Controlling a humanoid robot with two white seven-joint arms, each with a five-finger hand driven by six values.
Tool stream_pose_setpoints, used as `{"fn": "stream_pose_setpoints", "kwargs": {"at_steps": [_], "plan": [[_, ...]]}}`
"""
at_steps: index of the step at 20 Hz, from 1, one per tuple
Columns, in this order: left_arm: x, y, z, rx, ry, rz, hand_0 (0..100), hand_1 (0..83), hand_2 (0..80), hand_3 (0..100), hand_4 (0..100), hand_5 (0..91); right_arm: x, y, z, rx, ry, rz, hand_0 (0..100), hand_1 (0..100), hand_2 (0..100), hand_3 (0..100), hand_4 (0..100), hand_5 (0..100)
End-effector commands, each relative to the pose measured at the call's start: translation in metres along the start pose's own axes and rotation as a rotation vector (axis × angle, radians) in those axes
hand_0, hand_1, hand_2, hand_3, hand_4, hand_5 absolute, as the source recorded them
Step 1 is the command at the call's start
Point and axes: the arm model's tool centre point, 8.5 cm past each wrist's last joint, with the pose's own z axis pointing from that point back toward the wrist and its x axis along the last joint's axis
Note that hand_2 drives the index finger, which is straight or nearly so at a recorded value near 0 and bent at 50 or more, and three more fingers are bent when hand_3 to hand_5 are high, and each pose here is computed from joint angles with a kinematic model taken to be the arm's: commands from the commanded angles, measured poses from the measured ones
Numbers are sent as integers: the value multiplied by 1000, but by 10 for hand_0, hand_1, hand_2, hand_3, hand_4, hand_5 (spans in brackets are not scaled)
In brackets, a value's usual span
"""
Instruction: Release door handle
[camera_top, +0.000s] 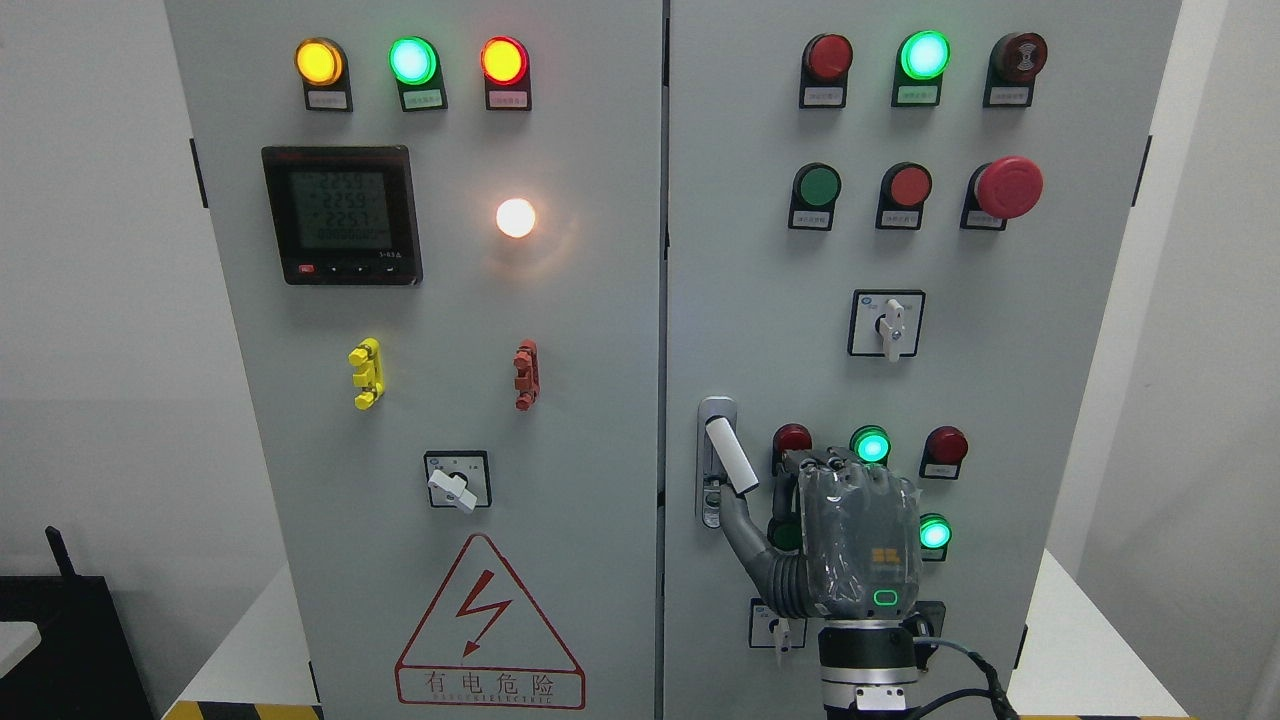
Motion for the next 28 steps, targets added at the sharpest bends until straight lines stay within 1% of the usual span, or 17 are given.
{"fn": "stream_pose_setpoints", "kwargs": {"at_steps": [1,28], "plan": [[1,-1,0,-3,0,-12,120,389,0,0,0,0,-3,-2,-1,-6,6,4,409,574,866,1000,905,979],[1,-1,0,-3,0,-12,120,389,0,0,0,0,-3,-6,-2,-20,3,3,417,573,867,1000,913,979]]}}
